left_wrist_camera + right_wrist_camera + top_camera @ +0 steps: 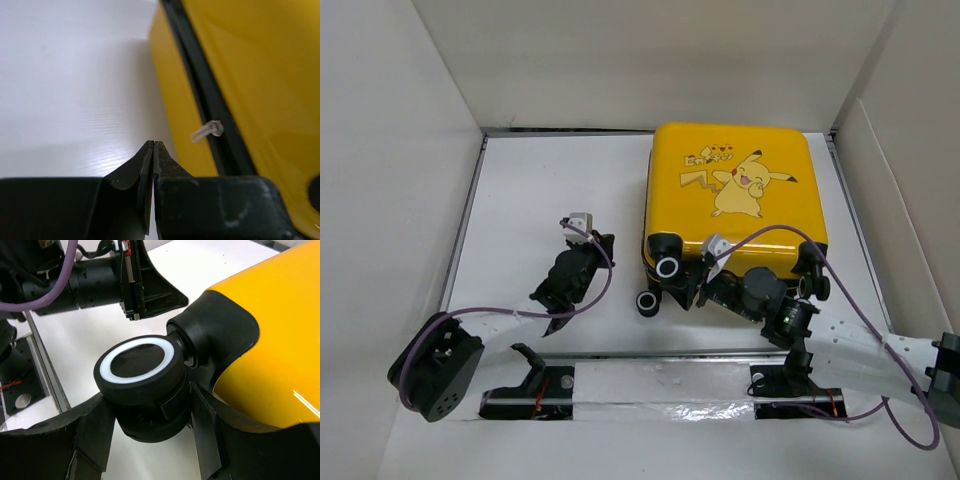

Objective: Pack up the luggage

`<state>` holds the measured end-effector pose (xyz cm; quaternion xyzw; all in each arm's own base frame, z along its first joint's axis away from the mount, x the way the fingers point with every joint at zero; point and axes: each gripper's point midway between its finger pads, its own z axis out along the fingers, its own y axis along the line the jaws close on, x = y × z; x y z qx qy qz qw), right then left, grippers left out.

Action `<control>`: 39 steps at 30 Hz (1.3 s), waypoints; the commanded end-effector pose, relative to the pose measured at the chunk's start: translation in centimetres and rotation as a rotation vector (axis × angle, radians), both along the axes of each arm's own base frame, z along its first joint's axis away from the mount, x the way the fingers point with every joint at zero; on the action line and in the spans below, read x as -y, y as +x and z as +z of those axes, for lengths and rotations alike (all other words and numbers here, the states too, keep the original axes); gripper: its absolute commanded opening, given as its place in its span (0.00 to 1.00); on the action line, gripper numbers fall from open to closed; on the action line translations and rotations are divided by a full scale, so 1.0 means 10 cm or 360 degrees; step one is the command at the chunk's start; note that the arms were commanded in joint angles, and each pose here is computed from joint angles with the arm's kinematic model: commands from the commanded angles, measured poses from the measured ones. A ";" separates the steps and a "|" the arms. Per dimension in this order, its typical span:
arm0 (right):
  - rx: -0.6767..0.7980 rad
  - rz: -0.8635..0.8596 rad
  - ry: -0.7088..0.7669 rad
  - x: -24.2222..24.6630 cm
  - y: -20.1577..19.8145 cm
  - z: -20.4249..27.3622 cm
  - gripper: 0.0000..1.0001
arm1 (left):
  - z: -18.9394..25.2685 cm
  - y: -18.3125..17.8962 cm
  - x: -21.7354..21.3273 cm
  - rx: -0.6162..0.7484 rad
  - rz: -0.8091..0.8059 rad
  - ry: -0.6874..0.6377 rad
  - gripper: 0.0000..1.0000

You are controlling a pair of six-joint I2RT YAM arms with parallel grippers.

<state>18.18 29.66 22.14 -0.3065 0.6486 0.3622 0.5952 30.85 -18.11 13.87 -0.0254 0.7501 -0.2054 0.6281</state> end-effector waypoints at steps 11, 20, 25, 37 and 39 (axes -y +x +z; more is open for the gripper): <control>0.0019 -0.0202 0.0135 0.58 -0.03 0.40 0.13 | 0.05 -1.06 0.73 0.0008 -0.1065 -0.0071 0.36; 0.0011 -0.0295 0.0135 0.90 -0.02 0.39 0.13 | 0.04 -1.20 1.05 0.0013 -0.1316 -0.0041 0.45; 0.0008 -0.0256 0.0124 0.85 -0.01 0.39 0.13 | 0.11 -1.09 1.15 0.0059 -0.1253 -0.0027 0.47; 0.0031 -0.0224 0.0130 0.81 -0.02 0.41 0.13 | 0.07 -1.00 1.40 0.0040 -0.1307 0.0001 0.46; 0.0031 -0.0224 0.0134 0.82 -0.02 0.42 0.13 | 0.08 -0.99 1.44 0.0039 -0.1326 -0.0004 0.44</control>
